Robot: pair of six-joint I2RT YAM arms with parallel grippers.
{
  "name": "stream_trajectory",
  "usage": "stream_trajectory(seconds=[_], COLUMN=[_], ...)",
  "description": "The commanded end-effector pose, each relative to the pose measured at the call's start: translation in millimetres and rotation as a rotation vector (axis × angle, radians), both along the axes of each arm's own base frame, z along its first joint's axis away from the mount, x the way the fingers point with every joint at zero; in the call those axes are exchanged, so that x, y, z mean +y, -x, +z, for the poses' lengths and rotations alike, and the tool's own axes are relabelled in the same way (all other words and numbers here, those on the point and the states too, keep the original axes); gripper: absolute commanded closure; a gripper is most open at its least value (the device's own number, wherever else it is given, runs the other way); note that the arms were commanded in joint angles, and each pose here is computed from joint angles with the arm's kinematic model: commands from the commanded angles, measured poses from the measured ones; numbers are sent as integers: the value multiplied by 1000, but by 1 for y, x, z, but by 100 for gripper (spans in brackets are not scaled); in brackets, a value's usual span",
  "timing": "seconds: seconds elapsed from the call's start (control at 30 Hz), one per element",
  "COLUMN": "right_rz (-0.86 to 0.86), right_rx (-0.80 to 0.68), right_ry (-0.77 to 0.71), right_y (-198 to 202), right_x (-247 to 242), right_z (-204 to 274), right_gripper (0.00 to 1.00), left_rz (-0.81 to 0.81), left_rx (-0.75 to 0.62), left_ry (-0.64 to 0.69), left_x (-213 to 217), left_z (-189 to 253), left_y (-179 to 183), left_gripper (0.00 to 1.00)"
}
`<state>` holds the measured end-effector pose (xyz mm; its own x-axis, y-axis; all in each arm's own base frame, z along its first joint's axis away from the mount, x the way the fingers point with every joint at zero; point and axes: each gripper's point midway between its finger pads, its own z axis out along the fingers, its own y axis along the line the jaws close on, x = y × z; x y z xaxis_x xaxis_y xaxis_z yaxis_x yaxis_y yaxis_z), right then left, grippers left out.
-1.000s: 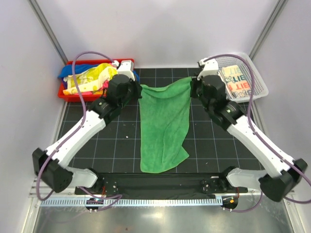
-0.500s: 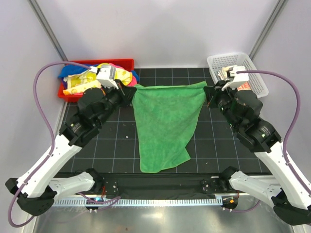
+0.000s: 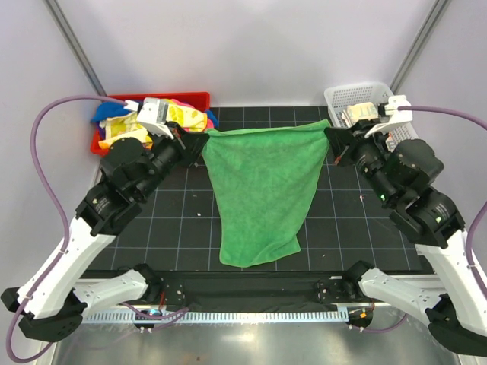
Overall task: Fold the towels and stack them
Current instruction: Flatten out the crumpled towel
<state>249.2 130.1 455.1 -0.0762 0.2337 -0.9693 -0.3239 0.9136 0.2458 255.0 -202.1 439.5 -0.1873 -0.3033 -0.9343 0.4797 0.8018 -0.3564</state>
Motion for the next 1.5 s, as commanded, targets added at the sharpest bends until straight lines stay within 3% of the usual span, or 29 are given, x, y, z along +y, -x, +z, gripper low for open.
stream_trajectory(seconds=[0.0,0.97,1.23,1.47], right_rz=[28,59,-38,-212], right_rx=[-63,-161,-132,-70], right_ry=[-51,-103,-46,114], right_y=[15,44,16,-54], right_x=[-4,-19,-20,-10], right_z=[32,76,51,2], right_gripper=[99,99,99,99], left_rz=[-34,-21,50,165], left_rx=[-73,-129,-104,-80], left_ry=[47,115,57,-62], left_x=[5,21,16,-2], left_z=[36,81,58,25], left_y=[15,30,4,-61], left_gripper=[100,100,100,100])
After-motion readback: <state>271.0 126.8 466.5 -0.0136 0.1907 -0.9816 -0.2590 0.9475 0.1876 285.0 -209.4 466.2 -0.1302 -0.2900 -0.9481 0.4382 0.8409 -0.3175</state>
